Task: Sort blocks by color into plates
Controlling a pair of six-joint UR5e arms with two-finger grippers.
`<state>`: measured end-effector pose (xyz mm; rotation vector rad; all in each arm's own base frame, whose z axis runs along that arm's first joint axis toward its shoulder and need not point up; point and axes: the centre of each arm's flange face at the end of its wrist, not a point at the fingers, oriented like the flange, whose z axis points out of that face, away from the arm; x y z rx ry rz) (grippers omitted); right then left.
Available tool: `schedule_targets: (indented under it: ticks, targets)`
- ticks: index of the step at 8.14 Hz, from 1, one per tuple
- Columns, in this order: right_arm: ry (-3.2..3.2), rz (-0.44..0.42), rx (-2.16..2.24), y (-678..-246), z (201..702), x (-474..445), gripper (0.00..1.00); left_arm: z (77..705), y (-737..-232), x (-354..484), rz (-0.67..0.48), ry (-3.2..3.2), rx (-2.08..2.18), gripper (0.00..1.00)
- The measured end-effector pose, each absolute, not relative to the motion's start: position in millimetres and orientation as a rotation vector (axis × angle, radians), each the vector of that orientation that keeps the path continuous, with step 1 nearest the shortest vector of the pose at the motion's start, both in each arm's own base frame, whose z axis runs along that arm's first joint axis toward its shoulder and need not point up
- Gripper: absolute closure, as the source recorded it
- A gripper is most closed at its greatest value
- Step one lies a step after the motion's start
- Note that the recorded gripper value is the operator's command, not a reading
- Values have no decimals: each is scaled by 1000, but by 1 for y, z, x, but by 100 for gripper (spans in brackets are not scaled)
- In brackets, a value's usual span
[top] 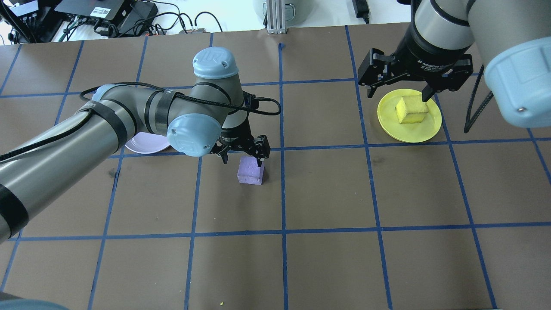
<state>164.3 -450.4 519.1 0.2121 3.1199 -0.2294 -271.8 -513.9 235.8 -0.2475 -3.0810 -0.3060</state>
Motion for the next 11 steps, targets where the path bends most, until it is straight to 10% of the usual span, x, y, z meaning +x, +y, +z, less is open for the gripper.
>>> schedule_targets:
  ticks: [6, 7, 8, 9, 11]
  targets:
    - [3117, -227, 213, -451, 518, 165, 0, 204, -516, -292, -305, -3051, -232, 0]
    - [3117, -227, 214, -451, 518, 165, 0, 199, -515, -291, -317, -3058, -234, 22]
    - [3117, -228, 214, -451, 518, 165, 0, 194, -515, -289, -329, -3074, -237, 73]
    - [3117, -228, 214, -451, 518, 165, 0, 191, -516, -289, -335, -3084, -235, 100]
    - [3116, -229, 214, -451, 519, 165, 0, 191, -518, -290, -338, -3088, -230, 100]
